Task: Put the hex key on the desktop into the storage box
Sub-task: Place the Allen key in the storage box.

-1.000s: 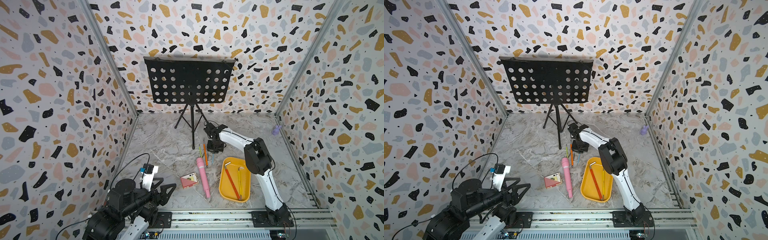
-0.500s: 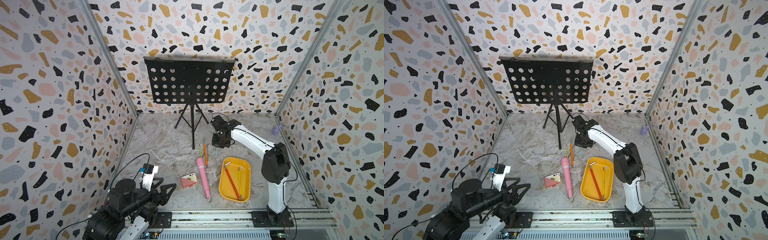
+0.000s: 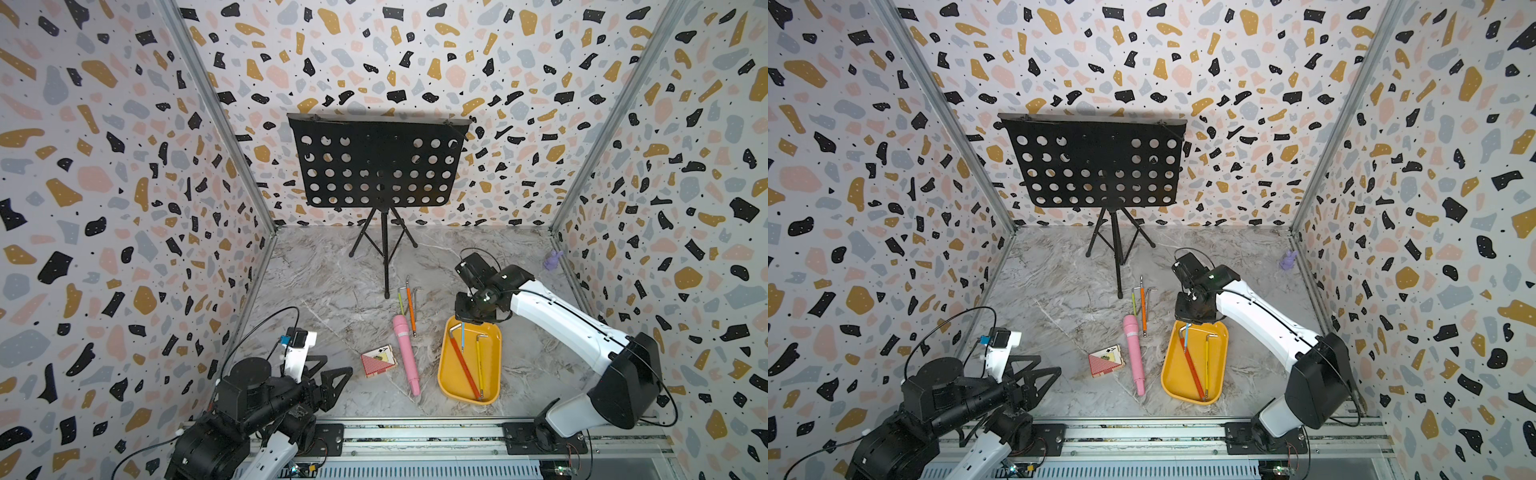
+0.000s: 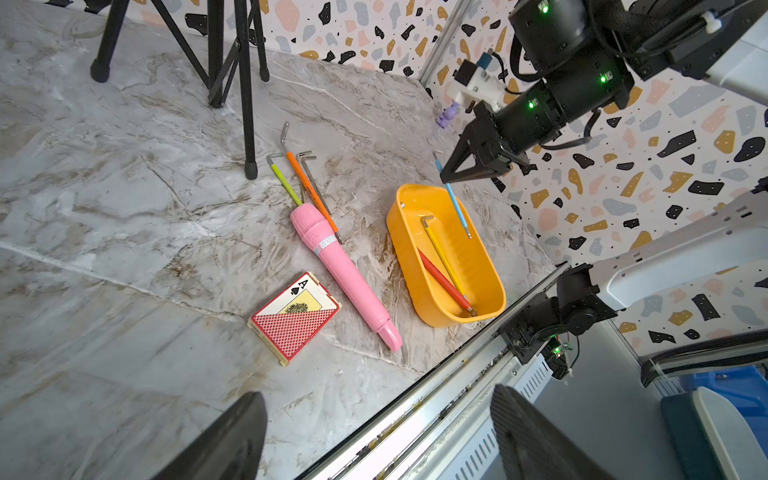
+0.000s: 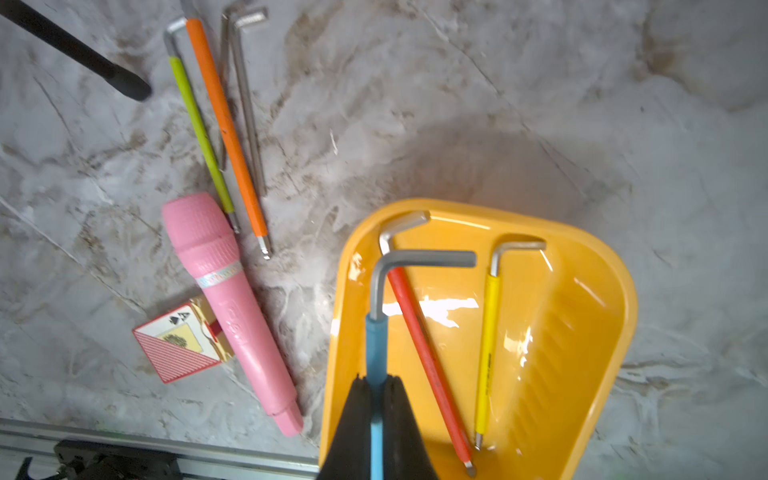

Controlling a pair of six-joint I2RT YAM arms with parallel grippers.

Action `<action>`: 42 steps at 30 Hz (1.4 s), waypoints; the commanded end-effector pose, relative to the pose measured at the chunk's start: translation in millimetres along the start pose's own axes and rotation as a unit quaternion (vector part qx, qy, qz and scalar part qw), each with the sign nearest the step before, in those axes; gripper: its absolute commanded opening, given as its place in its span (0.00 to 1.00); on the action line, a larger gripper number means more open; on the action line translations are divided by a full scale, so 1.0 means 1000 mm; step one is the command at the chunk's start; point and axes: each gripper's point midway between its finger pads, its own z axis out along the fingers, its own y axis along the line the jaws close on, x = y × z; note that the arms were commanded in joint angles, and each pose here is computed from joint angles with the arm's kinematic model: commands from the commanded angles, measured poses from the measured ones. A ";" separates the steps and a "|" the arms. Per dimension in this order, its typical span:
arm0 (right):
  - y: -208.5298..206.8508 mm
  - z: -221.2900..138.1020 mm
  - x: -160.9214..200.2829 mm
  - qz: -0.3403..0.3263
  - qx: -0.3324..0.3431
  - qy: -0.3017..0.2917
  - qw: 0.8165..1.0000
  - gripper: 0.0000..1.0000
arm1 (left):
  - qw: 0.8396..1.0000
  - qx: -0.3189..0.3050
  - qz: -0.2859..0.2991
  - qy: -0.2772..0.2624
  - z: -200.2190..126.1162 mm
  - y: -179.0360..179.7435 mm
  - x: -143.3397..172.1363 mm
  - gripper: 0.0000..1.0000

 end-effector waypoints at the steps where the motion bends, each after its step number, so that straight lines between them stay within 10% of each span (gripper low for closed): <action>1: -0.017 0.001 0.024 -0.012 0.001 0.019 1.000 0.00 | 1.000 0.010 0.010 -0.013 -0.003 -0.006 -0.008 0.88; 42: -0.065 0.104 0.046 -0.039 0.076 0.096 0.992 0.00 | 1.000 0.009 0.009 -0.014 -0.003 -0.006 -0.009 0.88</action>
